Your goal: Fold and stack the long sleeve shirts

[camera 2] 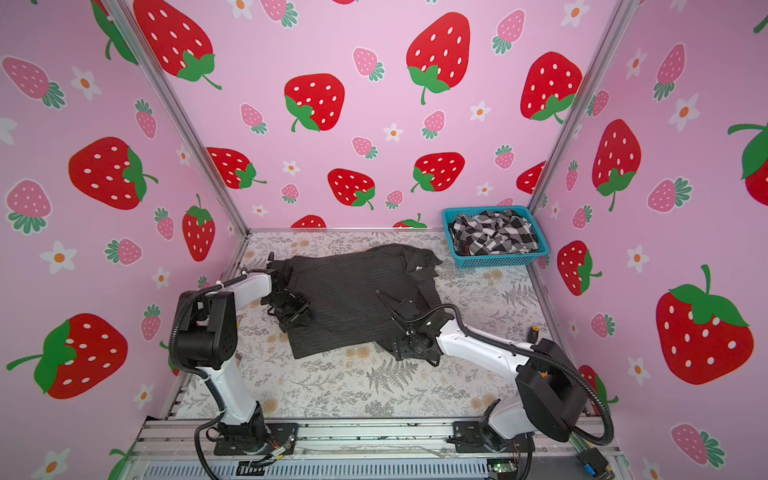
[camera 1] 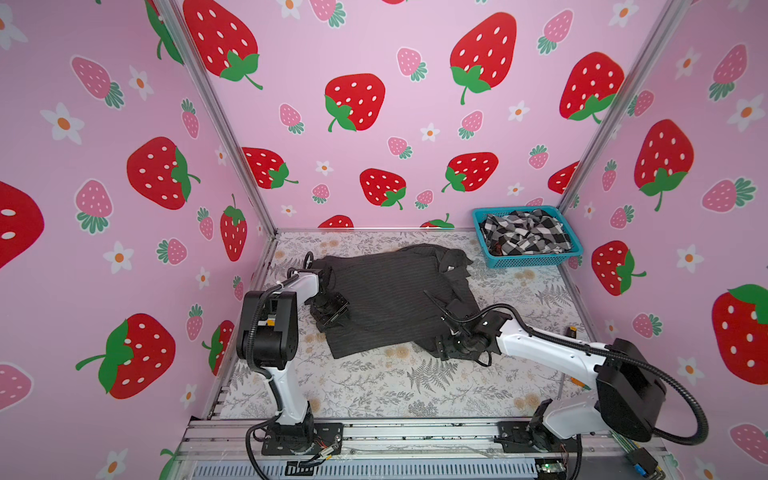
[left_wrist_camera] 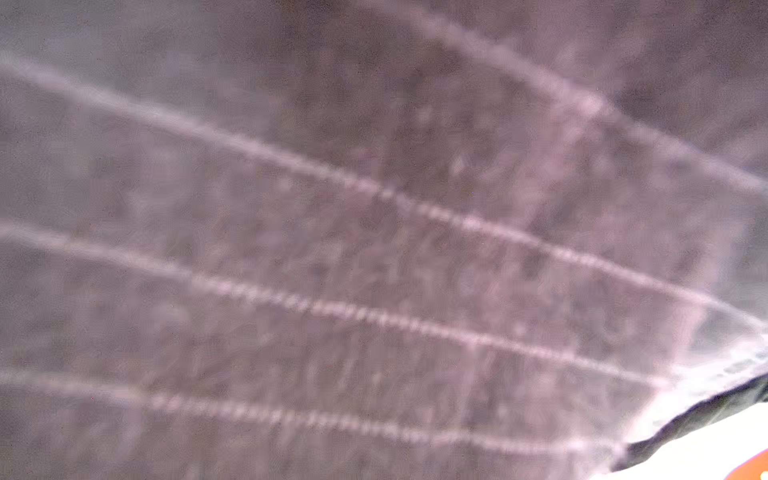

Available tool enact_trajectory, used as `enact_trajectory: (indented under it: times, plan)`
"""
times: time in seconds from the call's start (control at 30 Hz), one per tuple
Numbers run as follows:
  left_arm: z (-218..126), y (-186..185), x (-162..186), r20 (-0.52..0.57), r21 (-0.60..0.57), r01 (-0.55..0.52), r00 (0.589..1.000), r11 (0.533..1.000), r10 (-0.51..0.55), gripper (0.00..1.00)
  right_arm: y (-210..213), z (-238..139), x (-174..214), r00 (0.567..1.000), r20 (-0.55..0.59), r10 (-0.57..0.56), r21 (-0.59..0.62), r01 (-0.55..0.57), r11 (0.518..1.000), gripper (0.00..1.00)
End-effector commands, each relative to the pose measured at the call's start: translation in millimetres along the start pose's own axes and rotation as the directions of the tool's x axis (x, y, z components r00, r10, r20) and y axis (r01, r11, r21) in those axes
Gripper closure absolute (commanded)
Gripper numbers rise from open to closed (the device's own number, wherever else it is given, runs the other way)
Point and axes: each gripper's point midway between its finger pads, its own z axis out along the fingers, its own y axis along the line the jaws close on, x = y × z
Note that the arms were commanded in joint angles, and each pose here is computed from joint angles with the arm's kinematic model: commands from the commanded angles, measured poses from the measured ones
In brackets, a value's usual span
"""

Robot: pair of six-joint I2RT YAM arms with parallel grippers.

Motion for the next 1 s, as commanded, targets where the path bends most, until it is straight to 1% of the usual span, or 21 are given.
enact_trajectory:
  times: [0.0,0.1,0.2,0.27,0.33,0.4,0.43,0.5,0.57,0.6,0.67,0.7,0.73,0.8,0.87,0.93,0.97]
  plan:
    - [0.7,13.0,-17.7,0.038,-0.083,-0.018,0.999,0.996,0.021,0.73,18.2,9.9,1.2,0.998,-0.033,-0.053,-0.014,0.052,0.999,0.15]
    - [-6.9,5.8,-17.8,0.046,-0.056,-0.026,0.999,0.998,0.028,0.73,37.3,6.2,-15.7,0.991,0.001,-0.137,0.038,0.137,0.990,0.17]
    - [-13.8,1.4,-15.7,0.052,-0.040,-0.041,0.998,0.998,0.043,0.73,56.9,2.8,-29.7,0.966,0.017,-0.259,0.127,0.255,0.959,0.17]
    - [-16.3,1.0,-15.4,0.058,-0.038,-0.048,0.997,0.998,0.050,0.72,69.8,9.8,-33.8,0.952,0.015,-0.307,0.137,0.302,0.943,0.18]
    - [-15.6,2.3,-15.2,0.056,-0.042,-0.052,0.997,0.998,0.054,0.72,78.7,23.4,-35.5,0.944,0.003,-0.331,0.127,0.328,0.936,0.21]
    - [-14.3,3.3,-15.8,0.053,-0.044,-0.048,0.997,0.998,0.050,0.72,82.6,37.8,-33.4,0.940,-0.019,-0.341,0.109,0.341,0.934,0.27]
    - [-13.3,4.3,-16.3,0.052,-0.047,-0.045,0.998,0.998,0.047,0.72,84.0,43.7,-32.3,0.942,-0.032,-0.335,0.094,0.336,0.937,0.31]
    - [-12.1,5.4,-16.7,0.051,-0.052,-0.039,0.998,0.998,0.041,0.72,87.6,50.7,-27.8,0.945,-0.053,-0.324,0.050,0.327,0.944,0.33]
    - [-11.7,6.2,-17.5,0.051,-0.054,-0.035,0.998,0.998,0.038,0.73,82.4,55.5,-20.5,0.946,-0.080,-0.315,0.055,0.319,0.946,0.37]
    - [-11.7,6.5,-18.0,0.052,-0.056,-0.035,0.998,0.998,0.038,0.73,77.4,57.0,-16.6,0.945,-0.094,-0.315,0.071,0.322,0.944,0.43]
    - [-12.1,7.0,-19.4,0.058,-0.066,-0.039,0.997,0.997,0.043,0.73,70.6,54.8,-11.7,0.944,-0.106,-0.313,0.086,0.322,0.943,0.69]
    - [-12.6,8.0,-20.2,0.061,-0.074,-0.038,0.997,0.997,0.043,0.73,67.1,49.2,-10.4,0.944,-0.104,-0.314,0.093,0.324,0.942,0.86]
    - [-12.3,9.6,-21.6,0.061,-0.081,-0.037,0.997,0.996,0.042,0.73,63.6,40.3,-12.0,0.946,-0.086,-0.313,0.100,0.321,0.942,0.98]
    - [-12.0,10.9,-23.6,0.064,-0.092,-0.036,0.997,0.995,0.042,0.73,56.6,15.7,-17.9,0.950,-0.030,-0.310,0.109,0.312,0.944,1.00]
    - [-11.5,12.4,-25.9,0.067,-0.106,-0.037,0.997,0.994,0.044,0.73,47.7,-19.6,-33.1,0.953,0.070,-0.293,0.116,0.284,0.952,1.00]
    - [-10.5,14.4,-28.3,0.070,-0.122,-0.037,0.997,0.992,0.045,0.74,28.4,-61.7,-50.8,0.953,0.190,-0.237,0.107,0.220,0.970,1.00]
    - [-9.6,15.2,-29.2,0.070,-0.129,-0.036,0.997,0.991,0.045,0.75,10.2,-83.4,-60.8,0.948,0.259,-0.182,0.108,0.159,0.981,1.00]
